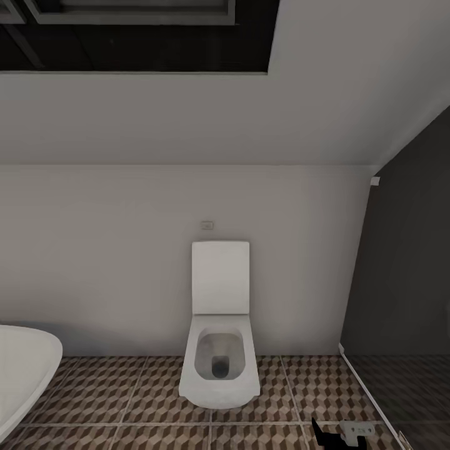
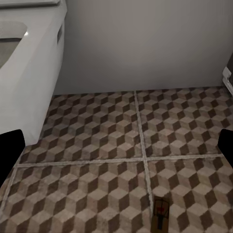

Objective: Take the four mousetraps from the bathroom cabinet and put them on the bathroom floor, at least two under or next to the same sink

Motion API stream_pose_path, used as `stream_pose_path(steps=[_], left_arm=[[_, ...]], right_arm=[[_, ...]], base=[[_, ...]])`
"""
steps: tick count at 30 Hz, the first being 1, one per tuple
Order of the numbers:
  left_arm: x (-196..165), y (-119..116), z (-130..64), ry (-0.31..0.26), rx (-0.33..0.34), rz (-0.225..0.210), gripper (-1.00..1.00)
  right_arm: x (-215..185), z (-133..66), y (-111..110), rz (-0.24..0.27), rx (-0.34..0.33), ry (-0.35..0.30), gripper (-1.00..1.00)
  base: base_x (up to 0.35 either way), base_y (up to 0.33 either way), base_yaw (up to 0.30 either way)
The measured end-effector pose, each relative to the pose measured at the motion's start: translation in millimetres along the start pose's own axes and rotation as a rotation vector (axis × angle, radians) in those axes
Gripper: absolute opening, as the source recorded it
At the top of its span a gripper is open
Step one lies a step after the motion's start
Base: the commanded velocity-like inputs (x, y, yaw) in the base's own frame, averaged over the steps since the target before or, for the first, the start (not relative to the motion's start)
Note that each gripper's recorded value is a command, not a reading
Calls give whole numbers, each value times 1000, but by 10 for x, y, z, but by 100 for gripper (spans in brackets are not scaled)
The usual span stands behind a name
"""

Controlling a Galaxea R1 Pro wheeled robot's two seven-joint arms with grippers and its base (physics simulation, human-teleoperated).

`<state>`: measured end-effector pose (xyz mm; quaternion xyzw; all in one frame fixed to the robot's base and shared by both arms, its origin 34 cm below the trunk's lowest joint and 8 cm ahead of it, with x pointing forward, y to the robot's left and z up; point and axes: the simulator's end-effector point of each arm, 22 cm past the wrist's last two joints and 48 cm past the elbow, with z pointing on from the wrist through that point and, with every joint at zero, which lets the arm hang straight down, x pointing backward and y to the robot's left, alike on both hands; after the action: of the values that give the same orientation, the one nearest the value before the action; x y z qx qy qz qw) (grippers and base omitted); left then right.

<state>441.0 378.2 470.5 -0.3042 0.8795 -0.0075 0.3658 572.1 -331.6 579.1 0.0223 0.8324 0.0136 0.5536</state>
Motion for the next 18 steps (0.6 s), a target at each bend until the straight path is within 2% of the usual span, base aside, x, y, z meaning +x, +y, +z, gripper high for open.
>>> stream_pose_path(steps=[2, 4, 6, 11, 18], left_arm=[[166, -82, -27, 52, 55, 182, 100], [229, -115, -39, 70, 79, 255, 100], [270, -131, -48, 81, 91, 293, 100], [294, -125, -55, 88, 98, 324, 100], [317, -147, -60, 91, 104, 332, 100]], right_arm=[[0, 0, 2, 0, -1, 0, 100], [1, 0, 0, 0, 0, 0, 100], [0, 0, 0, 0, 0, 0, 100], [1, 0, 2, 0, -1, 0, 100], [0, 0, 1, -1, -1, 0, 100]], base=[[0, 0, 0], [0, 0, 0], [0, 0, 0], [0, 0, 0], [0, 0, 0]])
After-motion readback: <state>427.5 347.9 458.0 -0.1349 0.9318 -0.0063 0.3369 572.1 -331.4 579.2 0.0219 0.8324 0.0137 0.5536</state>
